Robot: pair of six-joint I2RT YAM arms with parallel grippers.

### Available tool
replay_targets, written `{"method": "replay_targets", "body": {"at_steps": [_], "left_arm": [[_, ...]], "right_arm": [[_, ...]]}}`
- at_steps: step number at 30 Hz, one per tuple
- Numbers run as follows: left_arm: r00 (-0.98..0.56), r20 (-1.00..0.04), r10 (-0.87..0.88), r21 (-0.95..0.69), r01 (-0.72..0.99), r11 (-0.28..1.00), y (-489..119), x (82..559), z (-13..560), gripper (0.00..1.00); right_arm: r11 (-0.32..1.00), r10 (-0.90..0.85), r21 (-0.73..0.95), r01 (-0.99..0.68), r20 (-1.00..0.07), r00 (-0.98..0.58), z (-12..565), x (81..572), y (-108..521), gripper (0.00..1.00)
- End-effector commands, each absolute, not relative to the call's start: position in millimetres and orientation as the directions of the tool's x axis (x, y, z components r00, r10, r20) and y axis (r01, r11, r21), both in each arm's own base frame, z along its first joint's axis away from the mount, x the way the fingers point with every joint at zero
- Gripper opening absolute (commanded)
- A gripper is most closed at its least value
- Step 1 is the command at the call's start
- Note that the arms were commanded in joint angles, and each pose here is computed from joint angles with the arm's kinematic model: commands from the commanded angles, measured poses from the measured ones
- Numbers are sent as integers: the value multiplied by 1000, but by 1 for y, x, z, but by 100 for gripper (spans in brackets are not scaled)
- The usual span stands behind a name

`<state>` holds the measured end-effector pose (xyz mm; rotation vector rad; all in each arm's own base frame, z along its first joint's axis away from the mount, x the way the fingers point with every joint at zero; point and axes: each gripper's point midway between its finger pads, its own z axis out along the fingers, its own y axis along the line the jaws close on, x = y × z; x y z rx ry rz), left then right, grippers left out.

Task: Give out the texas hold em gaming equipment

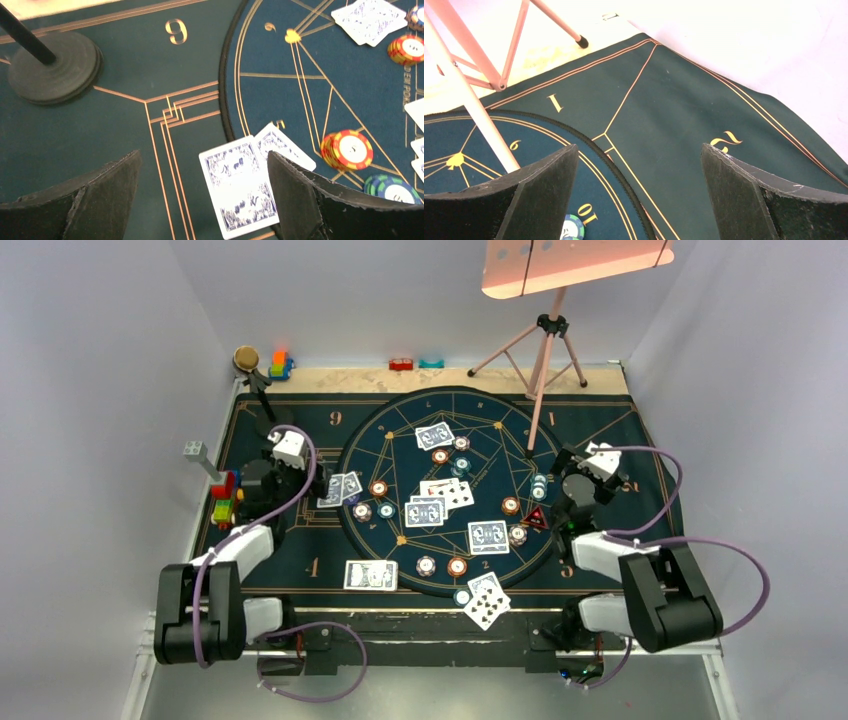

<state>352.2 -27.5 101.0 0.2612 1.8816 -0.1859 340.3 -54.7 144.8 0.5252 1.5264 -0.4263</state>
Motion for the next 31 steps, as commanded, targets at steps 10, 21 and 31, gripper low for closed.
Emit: {"method": "replay_targets", "body": {"at_steps": [10, 21, 31], "left_arm": [[-79, -994, 73, 48, 284, 957, -30, 373, 122, 100], [-75, -995, 71, 48, 279, 959, -30, 373, 122, 100], [-80, -994, 73, 49, 273, 961, -29, 374, 122, 100]], "right_arm": [[928, -4, 73, 364, -978, 209, 181, 356, -30, 98], [939, 40, 85, 334, -989, 139, 168, 378, -39, 98], [939, 43, 87, 334, -990, 135, 167, 377, -38, 98]]}}
